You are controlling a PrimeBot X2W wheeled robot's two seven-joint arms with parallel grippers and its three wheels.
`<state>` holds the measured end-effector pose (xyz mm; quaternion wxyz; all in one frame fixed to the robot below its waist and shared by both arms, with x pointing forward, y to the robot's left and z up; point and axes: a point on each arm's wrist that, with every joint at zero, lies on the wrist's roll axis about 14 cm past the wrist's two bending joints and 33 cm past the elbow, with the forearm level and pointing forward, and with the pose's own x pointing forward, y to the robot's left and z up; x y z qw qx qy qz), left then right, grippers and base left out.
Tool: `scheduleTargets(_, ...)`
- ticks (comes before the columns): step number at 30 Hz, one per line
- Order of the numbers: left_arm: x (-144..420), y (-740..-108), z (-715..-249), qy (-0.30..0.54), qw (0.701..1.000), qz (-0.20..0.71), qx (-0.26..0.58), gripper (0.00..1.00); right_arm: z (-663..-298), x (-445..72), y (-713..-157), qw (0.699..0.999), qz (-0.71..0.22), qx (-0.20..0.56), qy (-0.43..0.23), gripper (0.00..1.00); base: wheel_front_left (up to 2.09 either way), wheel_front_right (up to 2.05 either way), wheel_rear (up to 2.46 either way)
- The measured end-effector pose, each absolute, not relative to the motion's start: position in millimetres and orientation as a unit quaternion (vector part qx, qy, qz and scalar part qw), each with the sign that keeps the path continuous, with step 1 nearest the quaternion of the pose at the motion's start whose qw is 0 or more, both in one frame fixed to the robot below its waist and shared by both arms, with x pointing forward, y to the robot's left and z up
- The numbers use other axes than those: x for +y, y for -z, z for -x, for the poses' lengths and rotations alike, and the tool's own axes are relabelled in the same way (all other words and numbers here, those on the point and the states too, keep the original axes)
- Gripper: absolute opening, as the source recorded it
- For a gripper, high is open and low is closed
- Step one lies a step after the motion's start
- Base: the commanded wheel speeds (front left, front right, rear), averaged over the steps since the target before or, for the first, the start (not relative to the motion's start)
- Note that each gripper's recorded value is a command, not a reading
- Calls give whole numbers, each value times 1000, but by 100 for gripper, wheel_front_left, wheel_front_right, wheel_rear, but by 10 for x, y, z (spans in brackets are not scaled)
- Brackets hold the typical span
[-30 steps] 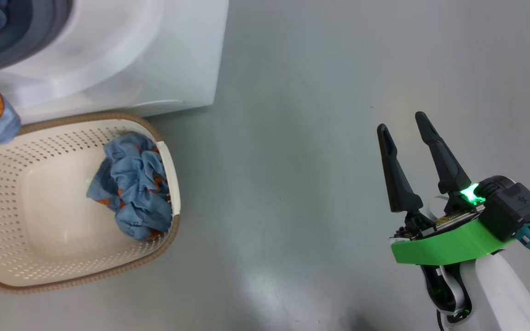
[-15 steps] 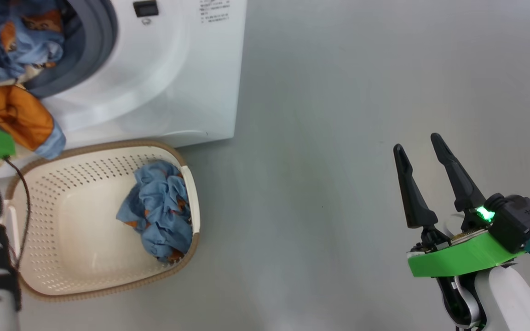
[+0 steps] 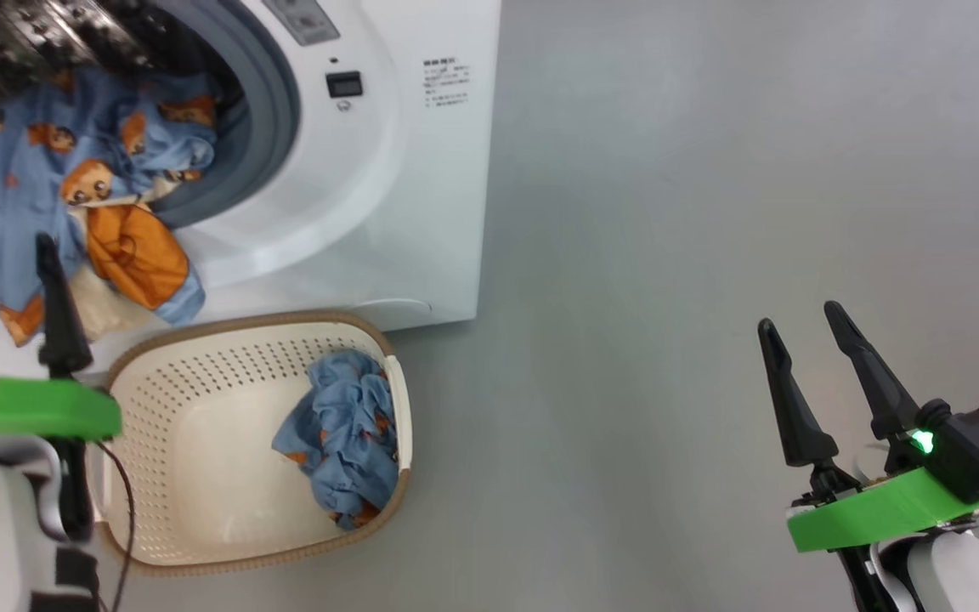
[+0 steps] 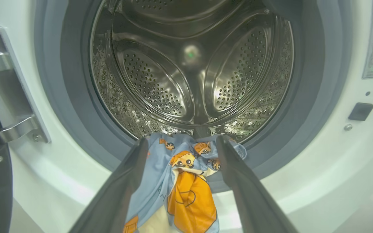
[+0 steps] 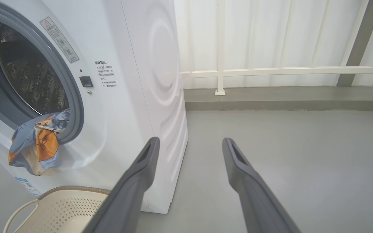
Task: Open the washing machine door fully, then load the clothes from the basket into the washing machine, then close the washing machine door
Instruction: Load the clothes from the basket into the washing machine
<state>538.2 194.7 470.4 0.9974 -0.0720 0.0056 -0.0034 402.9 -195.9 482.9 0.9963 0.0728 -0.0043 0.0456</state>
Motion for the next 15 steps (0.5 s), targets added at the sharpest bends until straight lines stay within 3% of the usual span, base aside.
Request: scheduleTargets(15,2029,-4739,-4471,2,998,57,10,100,-3670,-1942,-4910,995,-83,-7,-55,100,0,0,0)
